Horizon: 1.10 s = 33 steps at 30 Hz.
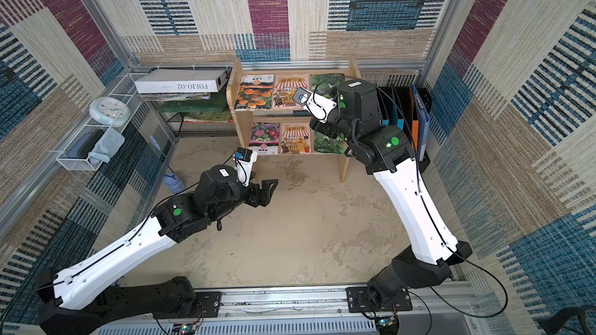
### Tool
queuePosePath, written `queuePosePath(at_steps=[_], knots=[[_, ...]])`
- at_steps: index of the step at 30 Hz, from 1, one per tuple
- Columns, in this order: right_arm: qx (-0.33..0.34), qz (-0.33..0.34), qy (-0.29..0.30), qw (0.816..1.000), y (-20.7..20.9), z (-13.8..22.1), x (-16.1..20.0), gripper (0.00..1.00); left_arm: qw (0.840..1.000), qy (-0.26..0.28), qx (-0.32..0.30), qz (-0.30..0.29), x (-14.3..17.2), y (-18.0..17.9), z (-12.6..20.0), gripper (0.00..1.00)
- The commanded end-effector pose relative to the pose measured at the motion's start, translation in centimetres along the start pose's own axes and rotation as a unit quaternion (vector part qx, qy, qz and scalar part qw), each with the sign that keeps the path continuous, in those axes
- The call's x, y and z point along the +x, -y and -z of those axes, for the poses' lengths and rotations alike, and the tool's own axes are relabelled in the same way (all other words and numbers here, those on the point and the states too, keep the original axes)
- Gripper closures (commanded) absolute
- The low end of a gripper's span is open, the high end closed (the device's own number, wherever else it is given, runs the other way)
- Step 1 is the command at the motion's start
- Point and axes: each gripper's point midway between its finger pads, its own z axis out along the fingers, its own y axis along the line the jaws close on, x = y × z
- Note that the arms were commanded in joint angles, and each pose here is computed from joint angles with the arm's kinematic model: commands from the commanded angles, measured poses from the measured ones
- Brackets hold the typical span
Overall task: Take the seed bag off the shelf
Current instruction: Pick up the seed packet from the shelf.
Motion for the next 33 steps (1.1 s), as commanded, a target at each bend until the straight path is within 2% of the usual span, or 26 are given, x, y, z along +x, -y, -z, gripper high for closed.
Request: queuePosePath(at_steps=[1,7,14,25,33], knots=[[-0.014,-0.010,-0.012,1.000,-0.6,-1.0,1.0,0.25,1.000,0.006,-0.011,-0.001,-0.4,-0.3,-0.1,0.08],[-0.006,-0.013,-0.018,1.000,-0.2,-2.4,1.8,0.12,1.000,0.011,-0.009,-0.003,-1.0,0.0,-0.2,0.06],[0.006,-0.006,-0.028,1.000,0.5,-3.7,2.9,0.06,1.000,0.012,-0.009,-0.004,-1.1,0.1,-0.6,0.06],[0.018,0.005,-0.037,0.999,1.2,-5.9,4.3,0.06,1.000,0.004,-0.009,-0.010,-1.1,0.5,-1.7,0.05],[-0.006,0.006,-0.041,0.999,-0.4,-6.8,5.2,0.18,1.000,0.001,-0.011,-0.012,-1.2,0.5,-1.9,0.05]])
